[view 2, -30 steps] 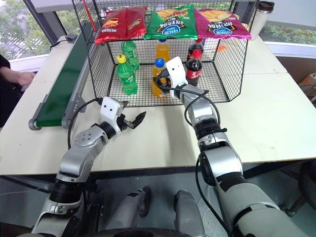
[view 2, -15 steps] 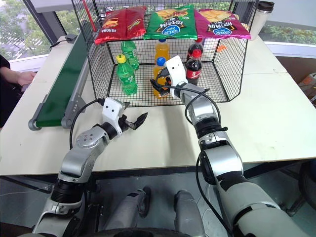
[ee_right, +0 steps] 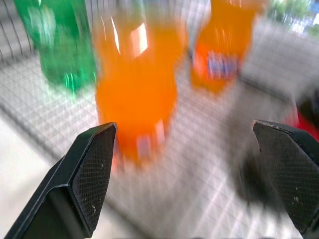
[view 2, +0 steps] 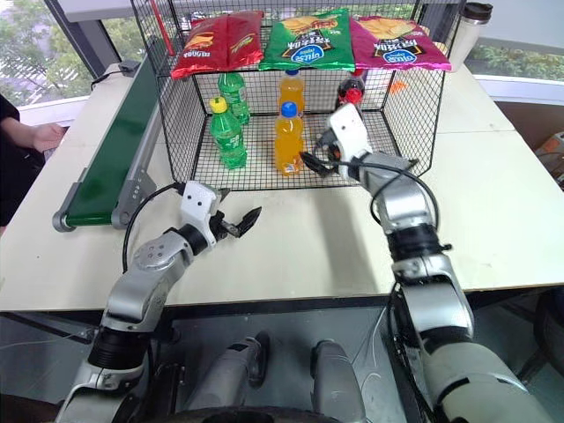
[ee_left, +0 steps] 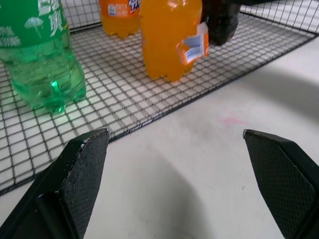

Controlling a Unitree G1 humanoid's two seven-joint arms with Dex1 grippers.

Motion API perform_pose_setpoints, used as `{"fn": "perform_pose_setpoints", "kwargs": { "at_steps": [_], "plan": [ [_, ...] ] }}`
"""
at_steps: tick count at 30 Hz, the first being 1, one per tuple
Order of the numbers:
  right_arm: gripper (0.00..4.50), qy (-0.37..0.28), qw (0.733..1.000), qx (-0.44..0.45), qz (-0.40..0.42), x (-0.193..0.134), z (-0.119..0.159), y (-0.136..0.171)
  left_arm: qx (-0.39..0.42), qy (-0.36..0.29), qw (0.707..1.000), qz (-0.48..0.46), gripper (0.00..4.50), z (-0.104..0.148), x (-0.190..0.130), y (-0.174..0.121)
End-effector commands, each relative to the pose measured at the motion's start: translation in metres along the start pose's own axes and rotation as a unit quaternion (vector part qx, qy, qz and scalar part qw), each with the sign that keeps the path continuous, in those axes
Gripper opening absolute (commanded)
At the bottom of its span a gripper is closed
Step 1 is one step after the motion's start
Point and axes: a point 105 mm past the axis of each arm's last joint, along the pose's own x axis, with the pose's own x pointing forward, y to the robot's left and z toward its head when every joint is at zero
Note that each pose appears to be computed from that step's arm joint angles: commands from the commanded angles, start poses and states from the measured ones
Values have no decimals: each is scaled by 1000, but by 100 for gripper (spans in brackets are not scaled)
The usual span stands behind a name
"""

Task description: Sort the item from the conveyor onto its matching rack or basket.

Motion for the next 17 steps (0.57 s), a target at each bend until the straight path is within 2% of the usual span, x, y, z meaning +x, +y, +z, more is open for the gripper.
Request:
{"fn": "perform_pose_setpoints", "kwargs": {
  "at_steps": [1, 8, 11, 17],
  "plan": [
    [446, 11, 999, -21, 42, -23, -1, 14, 9, -29, 999, -23, 450, 17, -14, -2],
    [446, 13, 992, 33, 119, -57, -18, 55, 0, 3, 999, -34, 450, 4, -30, -1],
    [446, 36, 985, 45, 165, -75, -37, 75, 0, 19, 999, -37, 450, -6, -39, -3],
    [446, 25, 980, 66, 185, -85, -34, 82, -1, 19, 999, -43, 450, -2, -41, -4]
  ]
}}
